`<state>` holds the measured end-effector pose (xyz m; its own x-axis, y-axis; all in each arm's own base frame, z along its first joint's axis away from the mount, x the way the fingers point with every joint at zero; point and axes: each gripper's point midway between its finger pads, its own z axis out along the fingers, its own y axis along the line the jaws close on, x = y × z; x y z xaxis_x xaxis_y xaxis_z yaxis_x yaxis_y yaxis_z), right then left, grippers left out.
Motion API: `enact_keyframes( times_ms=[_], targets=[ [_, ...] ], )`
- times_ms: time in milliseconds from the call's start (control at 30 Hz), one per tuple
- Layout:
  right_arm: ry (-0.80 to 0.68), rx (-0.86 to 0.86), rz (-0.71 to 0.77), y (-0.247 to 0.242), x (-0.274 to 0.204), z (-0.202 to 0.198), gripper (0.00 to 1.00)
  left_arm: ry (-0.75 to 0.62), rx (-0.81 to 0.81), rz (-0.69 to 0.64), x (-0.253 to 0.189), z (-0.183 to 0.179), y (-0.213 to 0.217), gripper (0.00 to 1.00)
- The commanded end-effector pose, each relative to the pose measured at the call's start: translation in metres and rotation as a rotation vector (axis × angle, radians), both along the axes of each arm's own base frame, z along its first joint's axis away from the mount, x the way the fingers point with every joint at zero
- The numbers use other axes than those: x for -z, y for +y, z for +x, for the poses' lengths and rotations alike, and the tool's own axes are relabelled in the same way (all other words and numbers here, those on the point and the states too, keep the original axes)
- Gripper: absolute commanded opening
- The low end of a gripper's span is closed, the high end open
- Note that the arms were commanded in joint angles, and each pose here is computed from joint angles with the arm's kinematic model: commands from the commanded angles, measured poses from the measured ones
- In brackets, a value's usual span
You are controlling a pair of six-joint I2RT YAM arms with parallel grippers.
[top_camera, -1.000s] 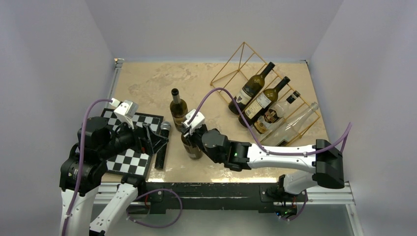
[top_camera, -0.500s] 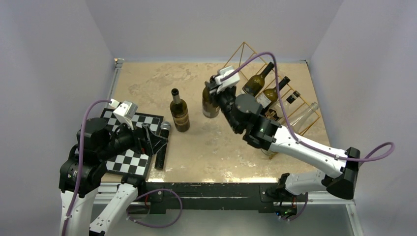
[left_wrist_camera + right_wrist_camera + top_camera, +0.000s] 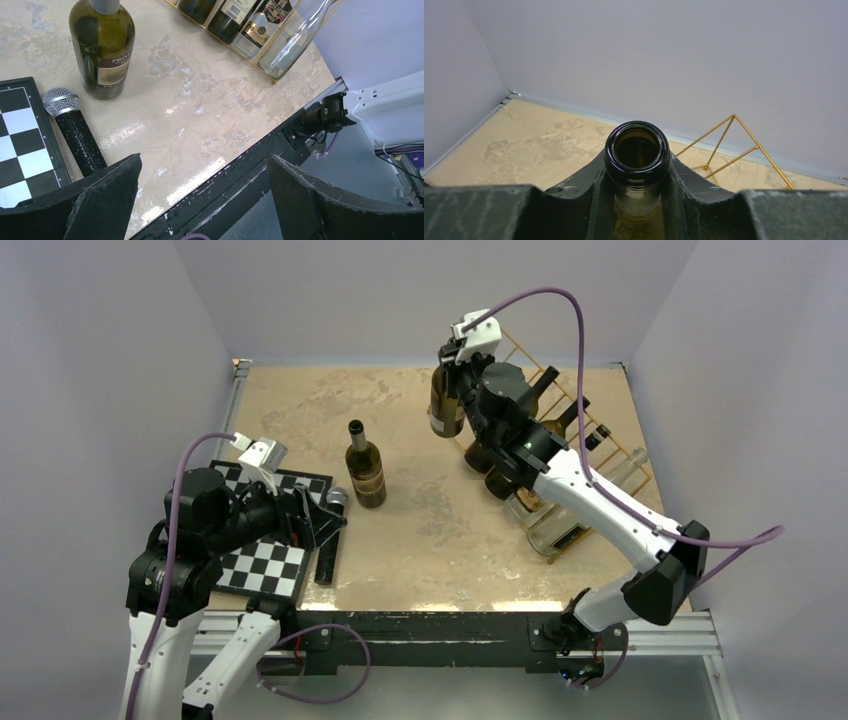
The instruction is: Put the wine bottle on the wine rack
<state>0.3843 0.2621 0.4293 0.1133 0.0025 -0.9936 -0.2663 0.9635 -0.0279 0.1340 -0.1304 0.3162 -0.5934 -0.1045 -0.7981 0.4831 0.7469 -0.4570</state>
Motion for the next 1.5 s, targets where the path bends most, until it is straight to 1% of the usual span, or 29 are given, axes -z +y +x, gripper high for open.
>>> enact_keyframes(
  times_ms=[0,233,533,767,933,1133,1467],
  targets=[
    [-0.073,-0.028,0.205,-0.009,-0.057,0.010,0.00,-0.023,0.030,-0.028,-0.008,0.003,-0.007,0.99],
    [0.041,0.012,0.251,-0.014,-0.027,0.054,0.00,-0.004,0.041,-0.026,-0.003,0.009,-0.010,0.99],
    [0.148,0.093,0.239,-0.018,0.011,0.086,0.00,0.005,0.045,-0.030,-0.003,0.012,-0.012,0.99],
    [0.153,0.158,0.238,-0.024,0.025,0.110,0.00,0.015,0.082,-0.099,-0.005,0.011,-0.022,0.99],
    [0.163,0.196,0.218,-0.029,0.036,0.127,0.00,0.031,0.089,-0.099,-0.006,0.013,-0.024,0.99],
    [0.190,0.232,0.276,-0.045,0.049,0.139,0.00,0.033,0.083,-0.090,-0.005,0.015,-0.023,0.99],
    [0.224,0.281,0.307,-0.062,0.074,0.156,0.00,0.036,0.097,-0.095,-0.008,0.021,-0.026,0.99]
  ],
)
